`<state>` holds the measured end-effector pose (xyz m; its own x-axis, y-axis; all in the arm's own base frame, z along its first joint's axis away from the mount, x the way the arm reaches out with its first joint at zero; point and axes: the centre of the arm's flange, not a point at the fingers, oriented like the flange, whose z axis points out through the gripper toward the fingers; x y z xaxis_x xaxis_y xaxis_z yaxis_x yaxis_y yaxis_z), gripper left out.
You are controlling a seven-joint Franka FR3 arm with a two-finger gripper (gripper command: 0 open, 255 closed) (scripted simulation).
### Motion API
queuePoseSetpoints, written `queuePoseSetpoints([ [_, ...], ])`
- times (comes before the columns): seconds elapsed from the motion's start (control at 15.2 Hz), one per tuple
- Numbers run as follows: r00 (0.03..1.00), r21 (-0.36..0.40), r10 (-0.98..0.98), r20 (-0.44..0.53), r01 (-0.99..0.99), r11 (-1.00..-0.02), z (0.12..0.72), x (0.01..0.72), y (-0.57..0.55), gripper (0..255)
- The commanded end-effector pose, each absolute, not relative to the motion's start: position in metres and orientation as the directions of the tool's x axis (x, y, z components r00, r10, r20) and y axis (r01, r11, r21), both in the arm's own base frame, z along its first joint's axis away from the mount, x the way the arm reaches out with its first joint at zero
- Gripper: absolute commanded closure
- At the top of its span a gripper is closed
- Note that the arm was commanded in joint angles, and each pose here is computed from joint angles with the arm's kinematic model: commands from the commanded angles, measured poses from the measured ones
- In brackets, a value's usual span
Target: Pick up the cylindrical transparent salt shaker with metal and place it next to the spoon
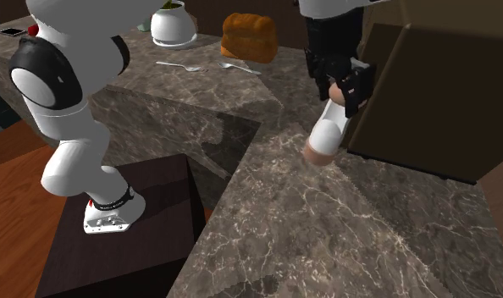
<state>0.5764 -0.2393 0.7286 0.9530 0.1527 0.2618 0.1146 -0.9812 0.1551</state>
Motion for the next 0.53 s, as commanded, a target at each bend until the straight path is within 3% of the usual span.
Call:
queuePoseSetpoints([
  [0.0, 0.953, 0.156, 0.153, 0.262, 0.114, -0.981, 0.73, 0.57, -0.216, 255],
  [0.46, 0.953, 0.156, 0.153, 0.262, 0.114, -0.981, 0.731, 0.542, -0.128, 255],
])
